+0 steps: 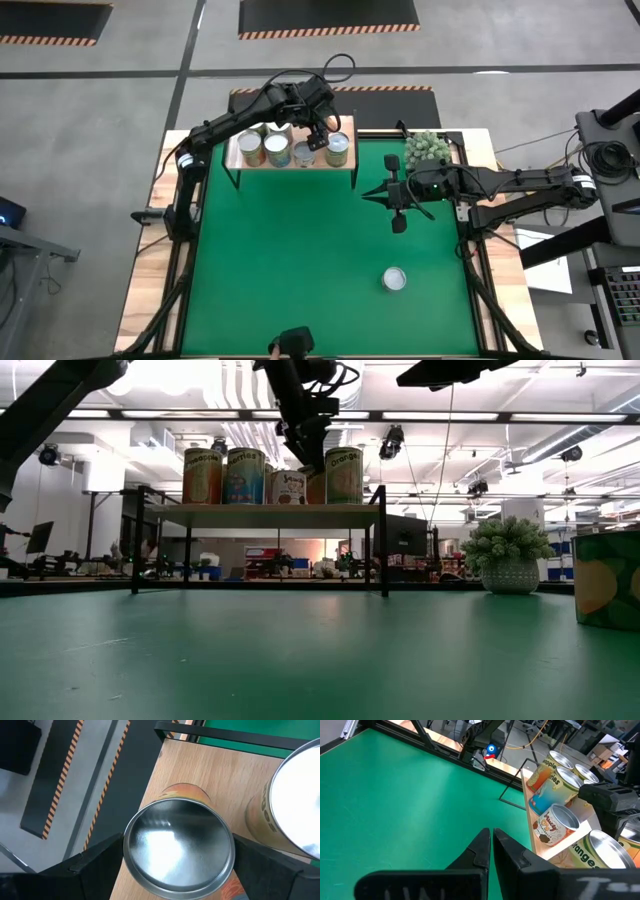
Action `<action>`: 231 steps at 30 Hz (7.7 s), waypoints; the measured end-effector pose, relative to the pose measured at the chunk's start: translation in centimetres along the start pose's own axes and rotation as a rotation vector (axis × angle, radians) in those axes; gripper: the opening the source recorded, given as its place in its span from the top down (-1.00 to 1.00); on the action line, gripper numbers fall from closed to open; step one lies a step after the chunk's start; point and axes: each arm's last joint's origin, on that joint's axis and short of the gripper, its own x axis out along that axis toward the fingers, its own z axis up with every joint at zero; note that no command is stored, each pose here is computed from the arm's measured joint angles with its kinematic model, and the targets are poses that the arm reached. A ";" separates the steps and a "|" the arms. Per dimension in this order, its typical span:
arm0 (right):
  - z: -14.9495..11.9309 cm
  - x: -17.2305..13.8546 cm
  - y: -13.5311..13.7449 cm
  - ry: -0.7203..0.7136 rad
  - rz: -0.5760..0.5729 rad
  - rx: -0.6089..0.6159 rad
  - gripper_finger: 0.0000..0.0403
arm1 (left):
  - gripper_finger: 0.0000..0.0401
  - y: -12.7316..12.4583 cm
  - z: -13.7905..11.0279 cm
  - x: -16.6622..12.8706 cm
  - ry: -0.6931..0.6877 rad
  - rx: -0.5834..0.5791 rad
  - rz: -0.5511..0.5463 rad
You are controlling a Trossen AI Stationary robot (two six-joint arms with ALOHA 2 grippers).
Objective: Pick and place cans onto a shelf
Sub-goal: Put the canned pineapple on the shelf, then put the canned sliced peaches on the shelf
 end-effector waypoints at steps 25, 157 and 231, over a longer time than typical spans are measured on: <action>0.0 0.0 0.0 0.000 0.000 0.000 0.96 | -0.80 0.0 0.0 0.0 -0.003 -0.004 0.000; -2.0 9.1 -25.6 0.568 0.012 0.310 0.96 | -0.80 -8.2 -17.5 -12.0 -0.869 -0.217 -0.371; -1.7 1.7 14.2 0.876 0.202 0.784 0.96 | -0.53 -11.8 -21.1 -13.9 -0.906 -0.157 -0.474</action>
